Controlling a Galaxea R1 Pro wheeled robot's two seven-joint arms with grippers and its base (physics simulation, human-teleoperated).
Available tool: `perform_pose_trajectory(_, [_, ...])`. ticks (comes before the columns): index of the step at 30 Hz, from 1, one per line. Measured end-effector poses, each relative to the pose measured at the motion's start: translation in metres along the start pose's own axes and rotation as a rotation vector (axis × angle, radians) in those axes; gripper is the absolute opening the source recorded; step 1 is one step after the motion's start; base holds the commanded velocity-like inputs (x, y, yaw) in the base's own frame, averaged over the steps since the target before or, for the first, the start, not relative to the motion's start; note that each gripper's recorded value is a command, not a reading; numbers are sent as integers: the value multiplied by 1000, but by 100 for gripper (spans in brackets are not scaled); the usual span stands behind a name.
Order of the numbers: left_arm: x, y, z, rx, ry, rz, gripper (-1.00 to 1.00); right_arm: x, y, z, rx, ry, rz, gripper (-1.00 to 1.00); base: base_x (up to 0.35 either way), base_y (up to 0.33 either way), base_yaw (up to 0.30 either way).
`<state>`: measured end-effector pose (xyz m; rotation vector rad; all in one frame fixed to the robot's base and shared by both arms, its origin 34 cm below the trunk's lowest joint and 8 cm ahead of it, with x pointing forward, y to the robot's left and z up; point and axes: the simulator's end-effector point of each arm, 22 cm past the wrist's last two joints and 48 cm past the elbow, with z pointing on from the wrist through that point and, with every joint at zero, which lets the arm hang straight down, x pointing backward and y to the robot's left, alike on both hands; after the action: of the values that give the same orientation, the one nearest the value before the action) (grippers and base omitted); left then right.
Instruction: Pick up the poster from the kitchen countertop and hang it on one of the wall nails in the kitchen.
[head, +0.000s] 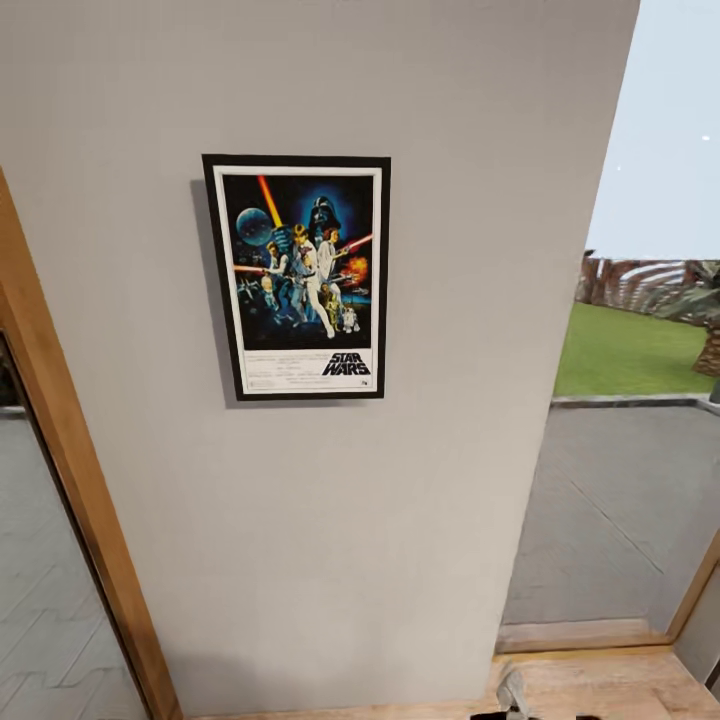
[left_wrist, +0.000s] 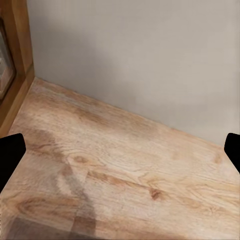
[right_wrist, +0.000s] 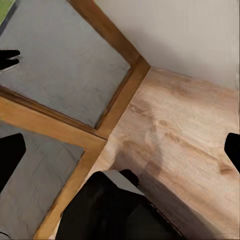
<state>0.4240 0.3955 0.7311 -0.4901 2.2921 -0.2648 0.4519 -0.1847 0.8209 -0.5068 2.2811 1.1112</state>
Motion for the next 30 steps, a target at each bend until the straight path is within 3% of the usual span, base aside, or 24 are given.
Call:
perform_pose_trajectory(1, [0,0,0,0,1,0,100,22,-9,1,45,13,43,100,0,0,0])
perform_pose_trajectory(2, [1,0,0,-1,2,-1,100,55,-26,0,136,36,92,100,0,0,0])
perform_pose_trajectory(5, [1,0,0,-1,3,-2,100,80,-40,-3,223,56,133,100,0,0,0])
perform_pose_trajectory(6, [11,5,-3,-13,23,-8,100,108,-49,-6,299,99,173,100,0,0,0])
perform_pose_trajectory(8, [14,7,-4,-19,31,-12,100,117,-56,-9,347,108,193,100,0,0,0])
perform_pose_trajectory(9, [20,10,-6,-28,44,-16,100,138,-79,-21,495,147,209,100,0,0,0])
perform_pose_trajectory(11, [26,13,-8,-34,54,-18,100,158,-91,-32,586,174,220,100,0,0,0])
perform_pose_trajectory(12, [45,20,-17,-47,83,-18,100,185,-100,-47,684,216,226,100,0,0,0])
perform_pose_trajectory(16, [55,26,-22,-56,96,-21,100,191,-101,-51,707,223,231,100,0,0,0])
perform_pose_trajectory(17, [66,41,-29,-113,113,-18,100,193,-104,-54,723,226,230,100,0,0,0])
perform_pose_trajectory(20, [68,56,-32,-179,117,-15,100,193,-104,-55,727,226,231,100,0,0,0])
perform_pose_trajectory(21, [70,63,-34,-224,120,-13,100,193,-104,-55,728,225,231,100,0,0,0])
perform_pose_trajectory(22, [78,76,-38,-318,128,-12,100,193,-105,-55,731,225,231,100,0,0,0])
perform_pose_trajectory(30, [84,72,-37,-328,135,-17,100,193,-104,-54,730,224,231,100,0,0,0])
